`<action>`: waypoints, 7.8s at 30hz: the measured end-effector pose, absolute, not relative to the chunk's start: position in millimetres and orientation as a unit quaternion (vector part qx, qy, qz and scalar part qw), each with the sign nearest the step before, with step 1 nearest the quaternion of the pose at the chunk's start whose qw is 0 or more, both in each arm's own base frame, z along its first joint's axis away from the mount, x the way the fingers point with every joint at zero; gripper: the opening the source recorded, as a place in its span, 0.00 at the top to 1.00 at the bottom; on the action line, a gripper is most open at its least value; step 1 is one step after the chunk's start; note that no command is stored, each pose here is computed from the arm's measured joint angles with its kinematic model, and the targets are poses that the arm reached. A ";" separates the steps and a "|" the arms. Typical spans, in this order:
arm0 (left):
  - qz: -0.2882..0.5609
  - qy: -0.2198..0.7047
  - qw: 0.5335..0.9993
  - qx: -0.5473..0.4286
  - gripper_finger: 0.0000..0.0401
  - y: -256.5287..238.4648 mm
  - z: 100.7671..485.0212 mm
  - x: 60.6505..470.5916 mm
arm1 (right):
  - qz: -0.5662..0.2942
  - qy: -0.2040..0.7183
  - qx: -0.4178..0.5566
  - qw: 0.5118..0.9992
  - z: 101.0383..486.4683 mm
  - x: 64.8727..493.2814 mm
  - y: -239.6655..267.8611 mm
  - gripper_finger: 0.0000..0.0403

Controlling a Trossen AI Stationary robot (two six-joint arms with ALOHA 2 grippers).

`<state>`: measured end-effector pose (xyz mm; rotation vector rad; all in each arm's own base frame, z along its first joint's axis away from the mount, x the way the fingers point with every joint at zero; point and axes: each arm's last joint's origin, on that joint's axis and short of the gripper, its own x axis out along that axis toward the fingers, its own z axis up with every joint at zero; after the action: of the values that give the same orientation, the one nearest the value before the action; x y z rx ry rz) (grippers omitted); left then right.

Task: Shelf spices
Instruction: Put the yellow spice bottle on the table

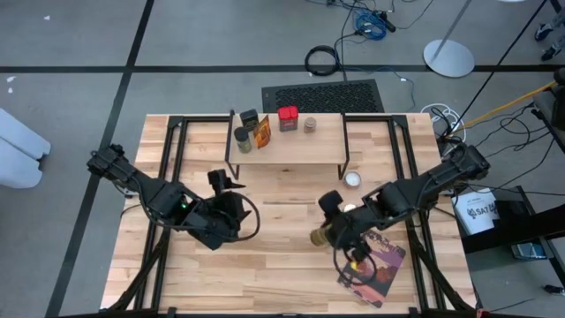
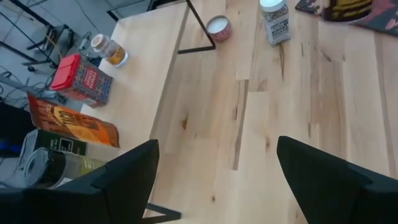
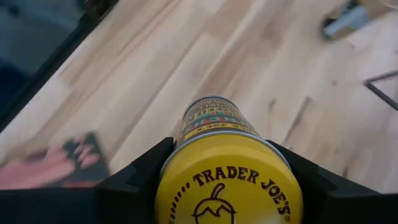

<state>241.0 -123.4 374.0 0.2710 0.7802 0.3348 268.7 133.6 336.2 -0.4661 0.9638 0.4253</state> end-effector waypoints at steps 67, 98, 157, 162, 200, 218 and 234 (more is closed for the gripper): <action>0.154 0.352 0.916 0.116 0.16 -128.8 377.0 244.2 | 0.167 0.648 -0.208 0.714 211.2 219.3 124.5 0.48; 0.156 0.362 0.911 0.122 0.16 -127.8 375.6 242.6 | 0.168 0.610 -0.163 0.757 229.8 219.1 115.6 0.48; 0.250 0.381 0.887 0.075 0.19 -122.7 367.8 216.4 | 0.105 0.687 -0.095 0.712 332.1 219.4 59.0 0.48; 0.251 0.380 0.887 0.075 0.19 -122.7 367.9 216.5 | 0.131 0.659 -0.099 0.734 331.1 218.9 80.5 0.48; 0.252 0.376 0.888 0.074 0.19 -122.9 368.2 217.0 | 0.170 0.622 -0.184 0.741 230.4 220.6 102.3 0.48; 0.252 0.376 0.889 0.073 0.19 -122.9 368.2 217.1 | 0.169 0.641 -0.187 0.725 218.4 226.6 105.2 0.48; 0.252 0.374 0.890 0.072 0.19 -123.1 368.4 217.4 | 0.156 0.644 -0.173 0.729 218.4 227.0 104.2 0.48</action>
<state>217.4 -123.1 368.4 0.1491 0.7770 0.5238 227.0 104.2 218.4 -0.3809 1.4190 0.3444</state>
